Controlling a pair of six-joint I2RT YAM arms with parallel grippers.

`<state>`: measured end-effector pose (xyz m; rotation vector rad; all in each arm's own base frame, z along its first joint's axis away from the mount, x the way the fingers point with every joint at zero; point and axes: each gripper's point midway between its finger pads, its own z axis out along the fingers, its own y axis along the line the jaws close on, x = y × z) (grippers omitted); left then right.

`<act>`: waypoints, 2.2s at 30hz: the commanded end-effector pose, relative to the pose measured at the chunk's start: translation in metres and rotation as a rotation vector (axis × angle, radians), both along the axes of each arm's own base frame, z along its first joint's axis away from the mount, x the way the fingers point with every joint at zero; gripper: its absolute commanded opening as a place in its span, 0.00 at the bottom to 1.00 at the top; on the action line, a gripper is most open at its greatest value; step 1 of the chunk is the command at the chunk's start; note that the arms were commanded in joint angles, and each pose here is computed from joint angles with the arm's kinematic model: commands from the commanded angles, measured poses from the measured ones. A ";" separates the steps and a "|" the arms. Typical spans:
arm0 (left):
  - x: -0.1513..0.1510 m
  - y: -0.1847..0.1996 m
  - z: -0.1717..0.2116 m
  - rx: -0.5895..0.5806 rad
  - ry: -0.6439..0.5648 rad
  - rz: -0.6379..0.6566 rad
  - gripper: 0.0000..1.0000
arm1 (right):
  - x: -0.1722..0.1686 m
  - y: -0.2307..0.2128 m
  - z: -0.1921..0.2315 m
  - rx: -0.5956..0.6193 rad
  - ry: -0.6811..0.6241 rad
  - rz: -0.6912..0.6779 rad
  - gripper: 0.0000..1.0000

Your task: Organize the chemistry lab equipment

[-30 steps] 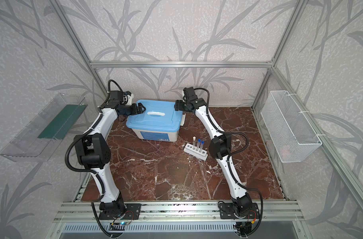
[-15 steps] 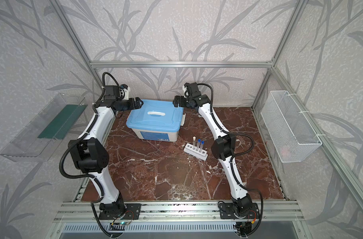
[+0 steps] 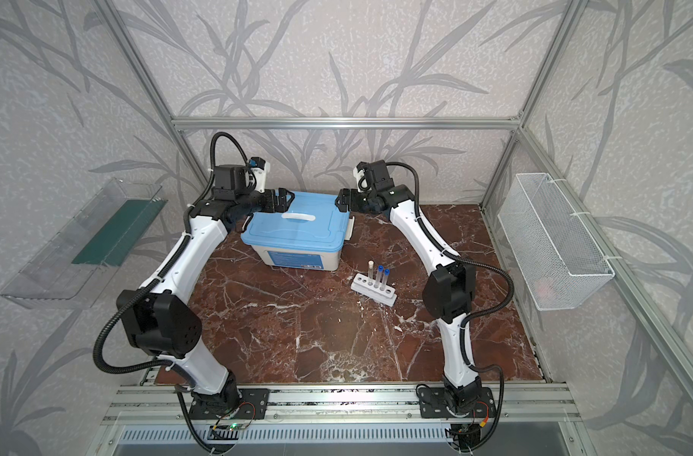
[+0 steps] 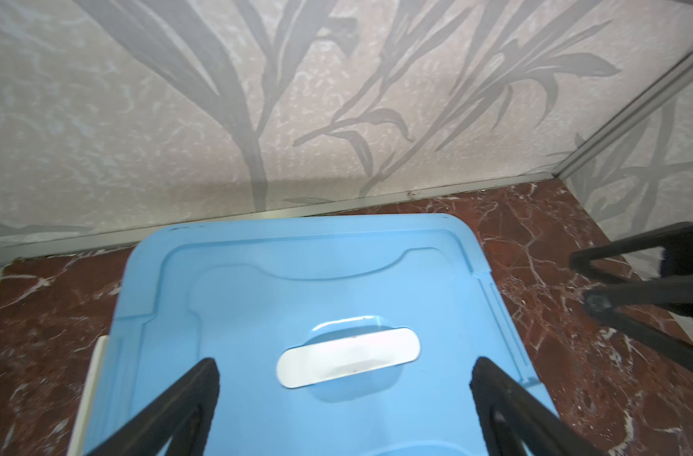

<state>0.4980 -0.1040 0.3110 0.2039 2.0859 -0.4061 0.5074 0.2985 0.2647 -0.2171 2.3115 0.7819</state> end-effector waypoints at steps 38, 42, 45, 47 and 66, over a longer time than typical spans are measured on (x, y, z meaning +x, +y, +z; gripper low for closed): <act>0.025 0.080 -0.102 -0.058 0.165 0.149 0.99 | -0.017 0.009 -0.005 0.038 0.000 -0.006 0.92; 0.024 0.079 -0.097 -0.051 0.158 0.140 1.00 | -0.018 0.008 -0.003 0.034 -0.005 -0.008 0.93; 0.022 0.074 -0.083 -0.064 0.133 0.118 1.00 | -0.017 0.006 -0.004 0.025 -0.004 -0.018 0.93; 0.018 0.070 -0.069 -0.056 0.104 0.107 0.99 | -0.016 0.004 -0.005 0.023 -0.004 -0.022 0.95; -0.014 -0.032 -0.058 0.025 0.057 -0.088 0.99 | -0.015 0.000 -0.036 0.094 0.085 -0.006 0.99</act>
